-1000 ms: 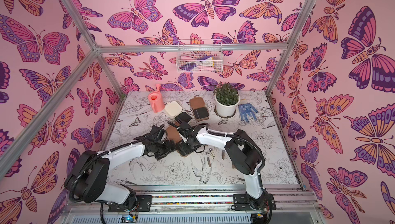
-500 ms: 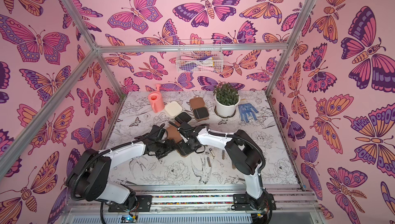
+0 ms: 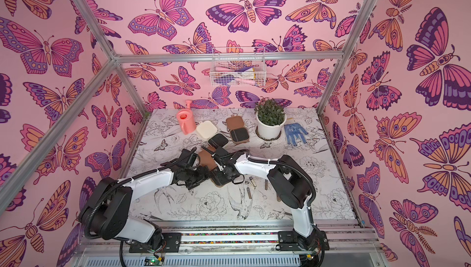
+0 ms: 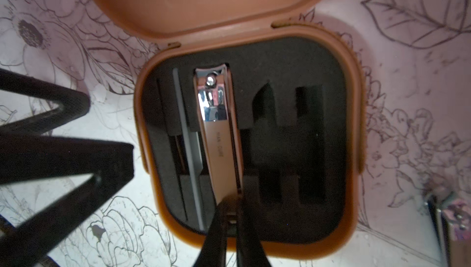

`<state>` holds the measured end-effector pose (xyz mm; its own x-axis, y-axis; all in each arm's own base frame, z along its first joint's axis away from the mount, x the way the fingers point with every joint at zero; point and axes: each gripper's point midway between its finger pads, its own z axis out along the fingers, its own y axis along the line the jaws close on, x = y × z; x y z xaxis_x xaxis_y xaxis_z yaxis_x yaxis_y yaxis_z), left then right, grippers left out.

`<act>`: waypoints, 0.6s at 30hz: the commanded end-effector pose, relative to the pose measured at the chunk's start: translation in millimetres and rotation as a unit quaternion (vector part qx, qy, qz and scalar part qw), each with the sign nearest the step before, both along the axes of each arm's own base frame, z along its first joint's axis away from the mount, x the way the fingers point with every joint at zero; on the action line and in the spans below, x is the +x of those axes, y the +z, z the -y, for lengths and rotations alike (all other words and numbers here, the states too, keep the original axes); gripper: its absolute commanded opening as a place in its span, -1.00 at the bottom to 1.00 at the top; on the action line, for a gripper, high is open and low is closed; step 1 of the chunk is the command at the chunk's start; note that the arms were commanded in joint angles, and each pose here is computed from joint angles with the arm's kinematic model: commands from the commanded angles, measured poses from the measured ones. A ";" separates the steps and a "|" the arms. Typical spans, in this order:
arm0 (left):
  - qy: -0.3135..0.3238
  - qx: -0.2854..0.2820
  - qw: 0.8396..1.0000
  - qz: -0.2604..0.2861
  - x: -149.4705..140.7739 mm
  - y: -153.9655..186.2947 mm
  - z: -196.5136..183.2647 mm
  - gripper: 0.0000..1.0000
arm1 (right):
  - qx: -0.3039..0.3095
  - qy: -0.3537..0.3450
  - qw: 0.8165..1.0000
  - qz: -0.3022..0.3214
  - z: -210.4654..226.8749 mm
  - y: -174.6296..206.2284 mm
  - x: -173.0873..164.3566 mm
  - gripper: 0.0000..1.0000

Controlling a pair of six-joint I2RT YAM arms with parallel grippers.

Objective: Organize nail clipper sets
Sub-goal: Adjust the nail clipper in the storage box.

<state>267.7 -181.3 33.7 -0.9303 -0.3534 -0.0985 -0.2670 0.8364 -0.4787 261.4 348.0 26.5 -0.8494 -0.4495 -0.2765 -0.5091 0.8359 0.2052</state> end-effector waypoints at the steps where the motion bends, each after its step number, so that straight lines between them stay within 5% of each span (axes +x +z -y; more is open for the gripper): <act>1: 0.002 0.034 0.998 -0.058 -29.9 -28.7 -15.0 0.70 | -0.097 -0.004 0.994 -0.052 38.1 -62.3 -29.1 -0.78; 18: 0.001 0.032 0.998 -0.053 -31.0 -25.6 -15.8 0.70 | -0.007 -0.012 0.998 0.059 5.3 64.8 12.3 -0.57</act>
<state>267.2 -180.9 34.3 -0.9289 -0.3539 -0.1093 -0.2601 0.8334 -0.4876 264.0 337.7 50.6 -0.8396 -0.4609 -0.2873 -0.5094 0.8518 0.1221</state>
